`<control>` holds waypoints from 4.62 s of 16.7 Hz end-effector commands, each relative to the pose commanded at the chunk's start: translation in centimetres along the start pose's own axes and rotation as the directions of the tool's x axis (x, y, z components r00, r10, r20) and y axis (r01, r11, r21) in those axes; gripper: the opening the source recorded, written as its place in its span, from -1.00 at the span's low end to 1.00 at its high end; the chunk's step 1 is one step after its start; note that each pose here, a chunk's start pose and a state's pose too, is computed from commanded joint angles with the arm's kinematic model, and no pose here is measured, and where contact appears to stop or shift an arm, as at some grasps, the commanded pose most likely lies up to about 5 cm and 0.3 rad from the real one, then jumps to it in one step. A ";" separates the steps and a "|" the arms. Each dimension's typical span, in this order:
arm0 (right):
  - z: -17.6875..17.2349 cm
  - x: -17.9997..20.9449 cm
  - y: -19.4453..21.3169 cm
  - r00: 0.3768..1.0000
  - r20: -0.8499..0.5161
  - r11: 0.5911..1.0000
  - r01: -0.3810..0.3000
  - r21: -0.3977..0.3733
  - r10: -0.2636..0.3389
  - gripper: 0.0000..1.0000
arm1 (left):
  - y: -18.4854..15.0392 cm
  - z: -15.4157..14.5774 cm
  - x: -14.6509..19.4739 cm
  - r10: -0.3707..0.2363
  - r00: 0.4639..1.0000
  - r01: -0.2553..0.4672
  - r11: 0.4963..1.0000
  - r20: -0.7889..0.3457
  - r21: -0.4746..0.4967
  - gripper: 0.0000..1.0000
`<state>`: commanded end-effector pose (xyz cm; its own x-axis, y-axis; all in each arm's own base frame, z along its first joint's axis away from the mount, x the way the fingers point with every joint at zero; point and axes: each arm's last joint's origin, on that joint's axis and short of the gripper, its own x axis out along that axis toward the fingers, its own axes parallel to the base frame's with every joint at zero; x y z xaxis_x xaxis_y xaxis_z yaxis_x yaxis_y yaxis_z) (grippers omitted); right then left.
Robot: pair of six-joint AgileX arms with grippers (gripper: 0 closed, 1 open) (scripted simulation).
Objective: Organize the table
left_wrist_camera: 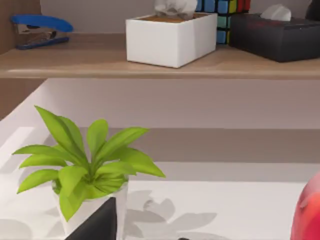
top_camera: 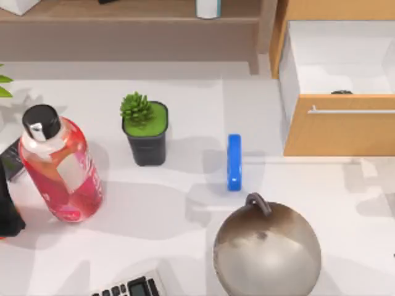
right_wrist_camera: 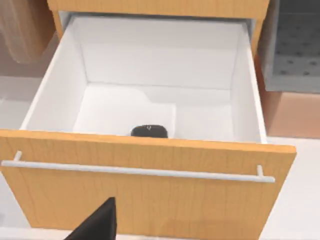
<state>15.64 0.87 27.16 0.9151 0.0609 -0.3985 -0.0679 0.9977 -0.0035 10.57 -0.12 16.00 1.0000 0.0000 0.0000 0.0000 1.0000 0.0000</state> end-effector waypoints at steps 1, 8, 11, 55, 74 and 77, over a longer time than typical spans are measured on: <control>1.9 1.0 0.1 0.998 -0.064 1.000 -0.006 -0.004 0.005 1.00 | 0.0 0.0 0.0 0.000 1.000 0.000 1.000 0.000 0.000 1.00; 10.1 15.1 1.4 0.856 -0.517 0.999 -0.042 -0.031 0.020 1.00 | 0.0 0.0 0.0 0.000 1.000 0.000 1.000 0.000 0.000 1.00; 9.7 22.3 2.2 0.743 -0.670 0.998 -0.058 -0.038 0.018 1.00 | 0.0 0.0 0.0 0.000 1.000 0.000 1.000 0.000 0.000 1.00; 1.2 35.7 3.8 0.487 -0.873 0.995 -0.090 -0.037 0.012 -1.00 | 0.0 0.0 0.0 0.000 1.000 0.000 1.000 0.000 0.000 1.00; 12.2 24.0 2.9 0.668 -0.723 0.984 -0.136 0.114 0.176 -1.00 | 0.0 0.0 0.0 0.000 1.000 0.000 1.000 0.000 0.000 1.00; 14.8 18.1 2.9 0.723 -0.656 0.976 -0.170 0.133 0.215 -1.00 | 0.0 0.0 0.0 0.000 1.000 0.000 1.000 0.000 0.000 1.00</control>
<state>37.93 5.32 33.51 0.3865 0.2391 -0.8908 -0.1695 0.9678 0.1862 10.57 -0.12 16.00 1.0000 0.0000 0.0000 0.0000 1.0000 0.0000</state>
